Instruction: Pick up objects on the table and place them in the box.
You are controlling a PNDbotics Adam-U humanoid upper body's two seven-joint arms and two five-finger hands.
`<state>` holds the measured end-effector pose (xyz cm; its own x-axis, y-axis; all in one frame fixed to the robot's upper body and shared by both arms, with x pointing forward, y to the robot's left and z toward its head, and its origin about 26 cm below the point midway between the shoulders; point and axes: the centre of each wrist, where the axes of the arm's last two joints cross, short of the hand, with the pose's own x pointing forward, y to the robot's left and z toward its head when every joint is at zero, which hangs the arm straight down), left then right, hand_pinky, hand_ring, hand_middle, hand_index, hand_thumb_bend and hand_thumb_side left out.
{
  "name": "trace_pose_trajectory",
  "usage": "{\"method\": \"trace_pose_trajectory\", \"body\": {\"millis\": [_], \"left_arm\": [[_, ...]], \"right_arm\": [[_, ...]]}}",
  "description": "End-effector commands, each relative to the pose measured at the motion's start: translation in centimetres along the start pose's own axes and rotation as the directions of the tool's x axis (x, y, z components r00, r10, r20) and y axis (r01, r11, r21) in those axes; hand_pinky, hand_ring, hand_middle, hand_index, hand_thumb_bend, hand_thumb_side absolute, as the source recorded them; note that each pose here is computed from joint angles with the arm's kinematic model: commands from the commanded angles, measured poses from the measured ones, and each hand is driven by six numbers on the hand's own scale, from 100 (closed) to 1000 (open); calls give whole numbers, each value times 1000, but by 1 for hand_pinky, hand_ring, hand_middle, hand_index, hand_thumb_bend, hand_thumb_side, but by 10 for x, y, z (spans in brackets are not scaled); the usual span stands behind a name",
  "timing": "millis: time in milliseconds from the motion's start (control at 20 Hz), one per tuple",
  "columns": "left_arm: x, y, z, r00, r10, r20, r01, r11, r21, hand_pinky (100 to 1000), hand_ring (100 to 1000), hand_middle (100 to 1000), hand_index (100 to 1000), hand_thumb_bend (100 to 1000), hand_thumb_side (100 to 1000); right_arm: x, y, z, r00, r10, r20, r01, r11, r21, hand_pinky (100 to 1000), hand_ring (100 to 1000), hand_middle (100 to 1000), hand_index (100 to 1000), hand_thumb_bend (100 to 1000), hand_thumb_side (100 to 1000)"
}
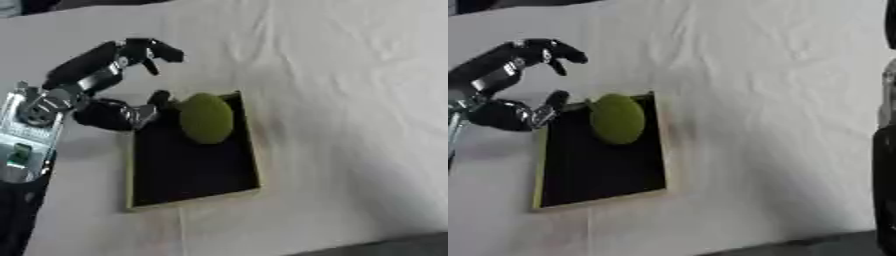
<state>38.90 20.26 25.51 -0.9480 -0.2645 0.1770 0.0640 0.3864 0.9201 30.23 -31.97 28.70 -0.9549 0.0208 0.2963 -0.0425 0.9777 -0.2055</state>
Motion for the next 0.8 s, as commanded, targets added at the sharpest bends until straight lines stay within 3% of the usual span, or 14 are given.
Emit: {"method": "trace_pose_trajectory", "body": {"millis": [50,250,350,550,800], "left_arm": [[9,33,24,990,-102,92,100,995,26,618,791,732,873,100,394],[12,49,58,999,-43,26,35,970,241,595,769,706,846,100,425],[14,58,77,1000,-21,-13,24,929,368,580,754,690,830,100,476],[21,75,111,997,1,-72,42,797,602,567,738,670,803,100,543],[34,90,133,996,25,-90,54,626,778,574,734,665,795,100,566]], "right_arm": [[9,-5,-8,999,38,34,-38,999,17,757,887,584,813,100,508],[9,-6,-8,998,41,40,-42,999,9,756,886,584,813,100,508],[10,-6,-8,998,44,44,-44,999,4,756,886,584,812,100,507],[10,-7,-7,998,48,49,-48,999,-5,756,887,584,812,100,505],[10,-7,-7,997,51,58,-50,999,-16,756,885,584,812,100,504]]}}
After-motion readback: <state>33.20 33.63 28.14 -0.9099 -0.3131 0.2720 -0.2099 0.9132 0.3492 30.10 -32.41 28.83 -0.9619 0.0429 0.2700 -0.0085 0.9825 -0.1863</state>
